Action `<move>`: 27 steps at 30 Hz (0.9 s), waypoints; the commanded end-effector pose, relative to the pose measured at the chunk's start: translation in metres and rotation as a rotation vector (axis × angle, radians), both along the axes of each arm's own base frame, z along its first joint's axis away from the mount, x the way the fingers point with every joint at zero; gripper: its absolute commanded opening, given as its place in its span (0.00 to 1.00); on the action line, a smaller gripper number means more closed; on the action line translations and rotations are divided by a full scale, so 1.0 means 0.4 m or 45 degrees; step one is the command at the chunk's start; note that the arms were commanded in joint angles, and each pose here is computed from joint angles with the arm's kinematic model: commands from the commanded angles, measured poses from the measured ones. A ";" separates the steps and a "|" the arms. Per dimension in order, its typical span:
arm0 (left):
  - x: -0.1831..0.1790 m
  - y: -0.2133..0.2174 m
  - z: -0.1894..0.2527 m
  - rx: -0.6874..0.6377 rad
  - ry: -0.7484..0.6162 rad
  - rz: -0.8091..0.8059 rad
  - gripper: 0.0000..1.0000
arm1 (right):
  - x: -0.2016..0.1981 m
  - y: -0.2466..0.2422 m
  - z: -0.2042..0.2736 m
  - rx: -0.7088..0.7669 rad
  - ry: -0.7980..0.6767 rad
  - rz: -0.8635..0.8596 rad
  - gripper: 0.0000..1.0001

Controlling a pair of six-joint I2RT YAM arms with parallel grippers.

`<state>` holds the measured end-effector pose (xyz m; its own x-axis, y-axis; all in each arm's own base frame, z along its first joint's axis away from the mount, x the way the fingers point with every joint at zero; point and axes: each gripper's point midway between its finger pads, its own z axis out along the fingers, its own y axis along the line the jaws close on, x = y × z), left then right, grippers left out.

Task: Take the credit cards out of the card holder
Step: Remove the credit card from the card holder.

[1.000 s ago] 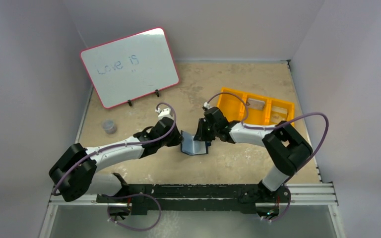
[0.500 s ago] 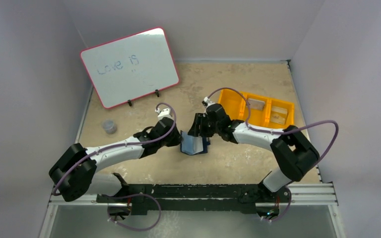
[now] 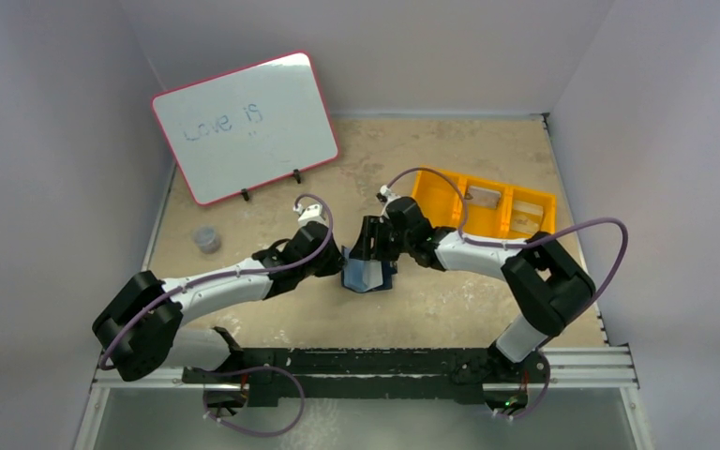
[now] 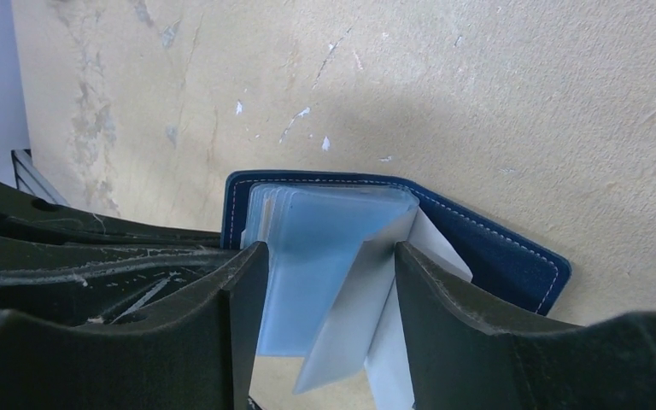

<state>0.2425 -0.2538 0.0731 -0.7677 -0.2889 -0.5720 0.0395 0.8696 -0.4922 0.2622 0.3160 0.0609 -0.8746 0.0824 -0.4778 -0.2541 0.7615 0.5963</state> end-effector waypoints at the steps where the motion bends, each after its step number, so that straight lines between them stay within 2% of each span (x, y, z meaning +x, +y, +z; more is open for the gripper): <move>1: 0.030 -0.022 0.052 -0.070 -0.083 0.019 0.00 | 0.018 0.017 0.007 -0.014 -0.021 0.004 0.57; 10: 0.031 -0.023 0.053 -0.070 -0.084 0.020 0.00 | 0.027 -0.014 -0.024 -0.113 -0.014 -0.046 0.56; 16: 0.031 -0.015 0.053 -0.051 -0.087 0.029 0.00 | 0.020 -0.082 -0.061 -0.277 0.030 -0.145 0.54; 23: 0.030 0.000 0.044 -0.018 -0.083 0.046 0.00 | 0.040 -0.145 -0.029 -0.403 -0.043 -0.242 0.54; 27: 0.028 0.011 0.033 0.006 -0.075 0.060 0.00 | 0.047 -0.209 -0.043 -0.558 -0.047 -0.310 0.54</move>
<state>0.2457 -0.2505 0.0730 -0.7550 -0.2966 -0.5849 0.0289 0.8759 -0.4816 0.2689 0.2592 0.0314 -0.8683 0.0810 -0.4894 -0.1014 0.9368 0.3350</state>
